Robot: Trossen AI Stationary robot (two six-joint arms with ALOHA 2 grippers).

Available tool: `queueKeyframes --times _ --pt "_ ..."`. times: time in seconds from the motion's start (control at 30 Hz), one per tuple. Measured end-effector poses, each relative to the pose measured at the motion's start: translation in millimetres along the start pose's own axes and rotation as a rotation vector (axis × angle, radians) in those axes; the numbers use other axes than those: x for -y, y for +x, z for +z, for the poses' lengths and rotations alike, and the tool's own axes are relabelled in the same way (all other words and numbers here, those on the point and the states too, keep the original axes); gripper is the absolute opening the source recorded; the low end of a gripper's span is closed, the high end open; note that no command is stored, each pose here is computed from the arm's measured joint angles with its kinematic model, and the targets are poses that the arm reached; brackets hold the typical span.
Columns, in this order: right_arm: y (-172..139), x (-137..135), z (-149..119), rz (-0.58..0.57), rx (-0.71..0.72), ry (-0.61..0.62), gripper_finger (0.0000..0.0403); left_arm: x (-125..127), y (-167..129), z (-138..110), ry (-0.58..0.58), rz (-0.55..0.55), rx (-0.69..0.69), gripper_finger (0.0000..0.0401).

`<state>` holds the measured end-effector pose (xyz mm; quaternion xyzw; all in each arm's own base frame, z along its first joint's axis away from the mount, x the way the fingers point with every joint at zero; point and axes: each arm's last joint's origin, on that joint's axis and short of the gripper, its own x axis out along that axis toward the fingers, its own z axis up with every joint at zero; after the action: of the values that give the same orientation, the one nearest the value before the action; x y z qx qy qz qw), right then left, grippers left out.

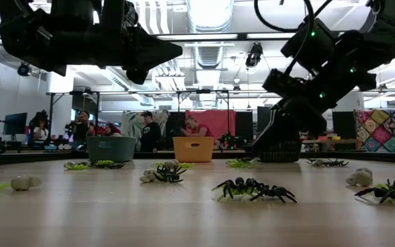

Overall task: Sort Halloween decoration
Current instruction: Put the black spider toy into the orange bin

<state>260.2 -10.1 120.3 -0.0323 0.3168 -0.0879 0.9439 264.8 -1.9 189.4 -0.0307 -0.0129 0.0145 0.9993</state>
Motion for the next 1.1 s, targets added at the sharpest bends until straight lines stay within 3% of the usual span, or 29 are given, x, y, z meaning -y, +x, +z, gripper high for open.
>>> queueKeyframes --times 0.33,0.8,1.1 --pt "-1.0 0.0 6.0 0.014 0.025 -0.075 0.0020 0.0 0.0 0.0 0.000 0.000 0.000 0.0000" --pt "18.2 2.0 18.1 0.003 -0.016 -0.077 0.0198 0.0 0.0 0.1 0.000 0.000 0.002 0.0000" --pt "22.3 5.6 8.7 0.048 -0.080 -0.058 0.0211 0.0 0.0 0.1 0.000 0.000 0.001 0.0000"
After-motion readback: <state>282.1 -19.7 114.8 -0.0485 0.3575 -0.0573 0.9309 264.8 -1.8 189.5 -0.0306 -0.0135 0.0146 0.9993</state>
